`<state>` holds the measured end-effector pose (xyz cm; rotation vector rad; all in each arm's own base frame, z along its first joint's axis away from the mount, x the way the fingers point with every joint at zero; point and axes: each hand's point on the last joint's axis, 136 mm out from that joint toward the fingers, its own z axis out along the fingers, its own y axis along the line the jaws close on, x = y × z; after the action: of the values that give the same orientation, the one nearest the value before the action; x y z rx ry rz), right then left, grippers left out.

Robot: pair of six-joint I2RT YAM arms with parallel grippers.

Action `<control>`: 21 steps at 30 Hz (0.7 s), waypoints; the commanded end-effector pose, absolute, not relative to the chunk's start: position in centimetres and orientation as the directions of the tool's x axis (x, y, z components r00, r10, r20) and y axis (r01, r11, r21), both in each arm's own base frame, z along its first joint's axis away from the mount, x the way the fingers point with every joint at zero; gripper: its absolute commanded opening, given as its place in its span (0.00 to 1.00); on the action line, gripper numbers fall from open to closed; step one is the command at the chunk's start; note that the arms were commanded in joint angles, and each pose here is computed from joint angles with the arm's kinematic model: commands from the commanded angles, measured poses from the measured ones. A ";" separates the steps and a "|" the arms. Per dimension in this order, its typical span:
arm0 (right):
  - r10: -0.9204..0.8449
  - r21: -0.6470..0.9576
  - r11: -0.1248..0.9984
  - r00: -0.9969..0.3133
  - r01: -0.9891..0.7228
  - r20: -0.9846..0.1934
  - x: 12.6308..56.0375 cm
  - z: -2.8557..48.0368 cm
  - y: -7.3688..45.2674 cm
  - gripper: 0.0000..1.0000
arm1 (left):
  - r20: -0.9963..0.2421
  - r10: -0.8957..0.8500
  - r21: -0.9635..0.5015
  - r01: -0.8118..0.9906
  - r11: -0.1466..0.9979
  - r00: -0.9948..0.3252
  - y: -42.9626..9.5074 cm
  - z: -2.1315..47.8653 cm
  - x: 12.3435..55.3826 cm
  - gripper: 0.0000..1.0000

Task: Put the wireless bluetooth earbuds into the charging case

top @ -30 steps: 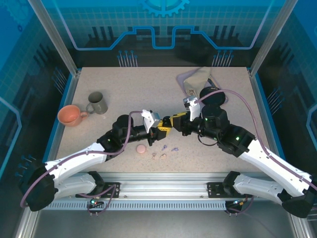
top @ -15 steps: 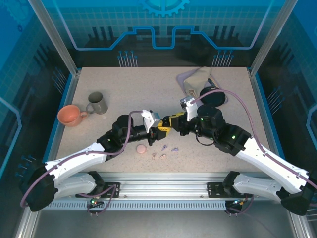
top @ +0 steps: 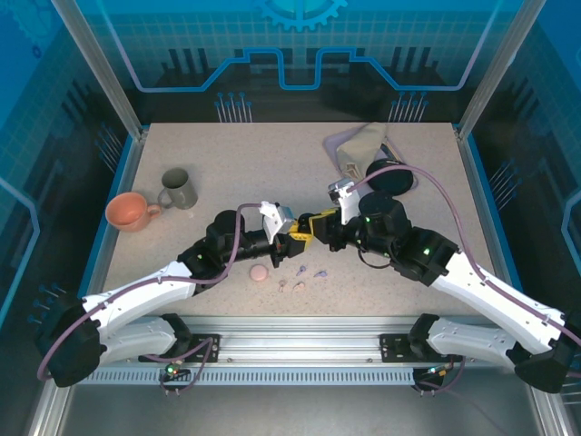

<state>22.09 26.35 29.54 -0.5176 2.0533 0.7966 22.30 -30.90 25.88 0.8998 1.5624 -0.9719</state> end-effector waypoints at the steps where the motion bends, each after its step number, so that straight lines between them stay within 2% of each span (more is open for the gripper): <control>1: -0.100 0.343 0.691 -0.553 -0.637 -0.827 21.5 29.8 27.2 0.21 | -0.993 0.041 -0.090 0.930 0.355 -0.112 -31.4 28.1 21.9 0.00; 11: -0.094 0.346 0.696 -0.557 -0.630 -0.825 21.4 30.0 26.9 0.25 | -0.992 0.042 -0.093 0.929 0.358 -0.115 -31.3 28.0 21.9 0.00; 21: -0.065 0.348 0.702 -0.542 -0.621 -0.838 21.4 31.7 26.3 0.45 | -0.992 0.042 -0.092 0.929 0.358 -0.115 -31.3 27.9 21.9 0.00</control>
<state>21.95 26.50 29.49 -0.5260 2.0828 0.7893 22.28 -30.87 25.63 0.9019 1.5736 -0.9709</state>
